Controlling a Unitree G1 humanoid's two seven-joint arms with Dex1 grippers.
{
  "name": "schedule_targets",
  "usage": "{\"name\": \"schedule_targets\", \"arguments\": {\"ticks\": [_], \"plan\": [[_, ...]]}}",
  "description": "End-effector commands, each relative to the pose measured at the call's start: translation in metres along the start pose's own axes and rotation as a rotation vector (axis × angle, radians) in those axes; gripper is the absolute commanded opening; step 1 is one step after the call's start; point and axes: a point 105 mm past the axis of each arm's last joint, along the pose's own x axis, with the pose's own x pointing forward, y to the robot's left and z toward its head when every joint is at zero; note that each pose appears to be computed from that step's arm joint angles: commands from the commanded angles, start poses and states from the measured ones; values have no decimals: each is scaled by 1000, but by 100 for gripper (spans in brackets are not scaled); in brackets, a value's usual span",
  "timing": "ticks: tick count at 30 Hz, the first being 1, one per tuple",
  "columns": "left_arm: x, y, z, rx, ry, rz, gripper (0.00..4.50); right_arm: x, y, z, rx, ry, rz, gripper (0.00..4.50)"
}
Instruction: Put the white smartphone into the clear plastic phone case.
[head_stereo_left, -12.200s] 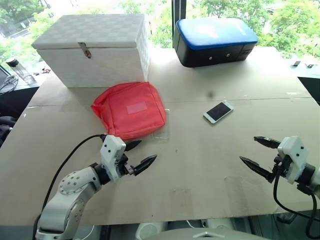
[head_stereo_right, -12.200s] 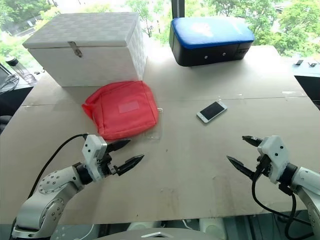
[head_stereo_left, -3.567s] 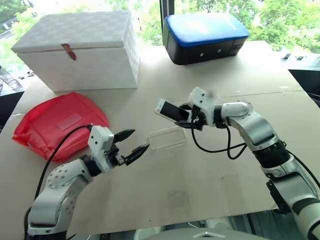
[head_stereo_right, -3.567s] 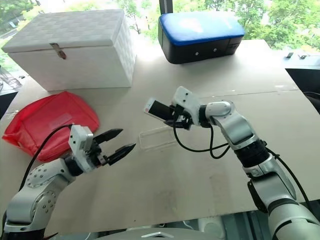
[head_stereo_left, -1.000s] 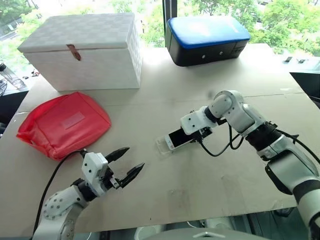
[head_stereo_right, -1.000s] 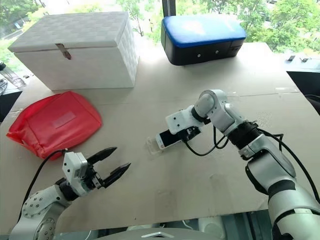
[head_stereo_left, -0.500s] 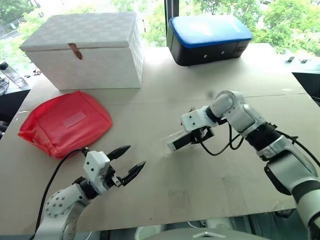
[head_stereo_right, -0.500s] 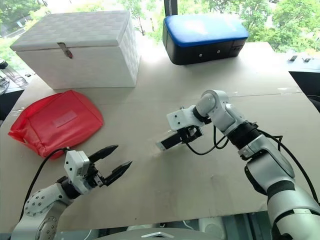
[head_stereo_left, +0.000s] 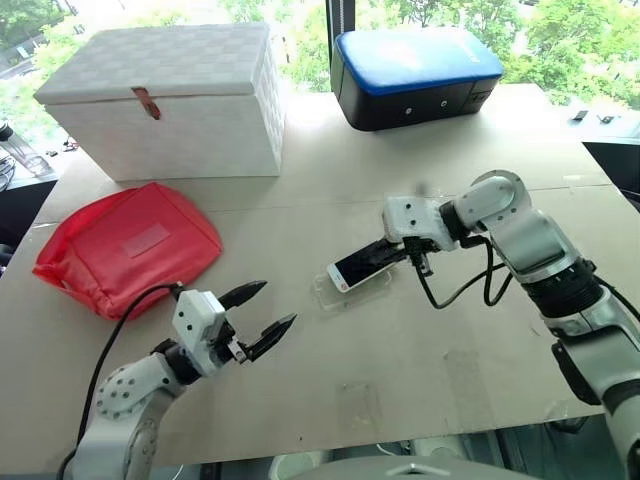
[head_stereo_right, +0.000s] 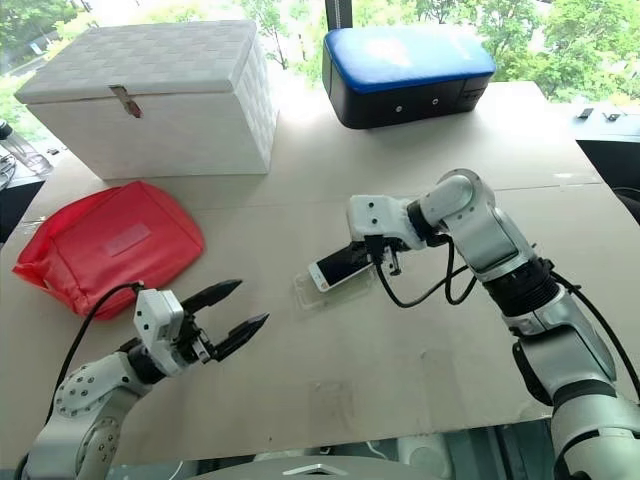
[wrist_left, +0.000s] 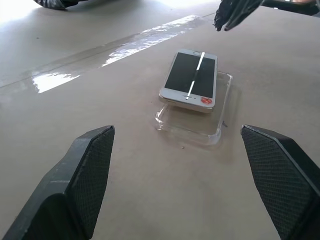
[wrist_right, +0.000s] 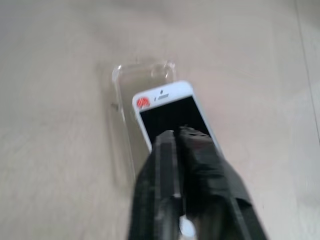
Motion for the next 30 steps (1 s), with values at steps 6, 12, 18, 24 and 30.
{"name": "schedule_targets", "arguments": {"ticks": [6, 12, 18, 24, 30], "plan": [[3, -2, 5, 14, -9, -24, 414, 40, -24, -6, 33, -6, -162, 3], [2, -4, 4, 7, -7, -23, 414, 51, -42, -9, -39, 30, -169, 3], [4, -6, 4, 2, -11, -20, 414, 59, -39, -24, -97, 141, -22, 3], [1, -8, 3, -1, -11, -7, 414, 54, -35, -32, -140, 189, 73, 3], [1, -10, 2, -5, -12, 3, 414, 46, -38, -23, -150, 150, 51, 3]]}}
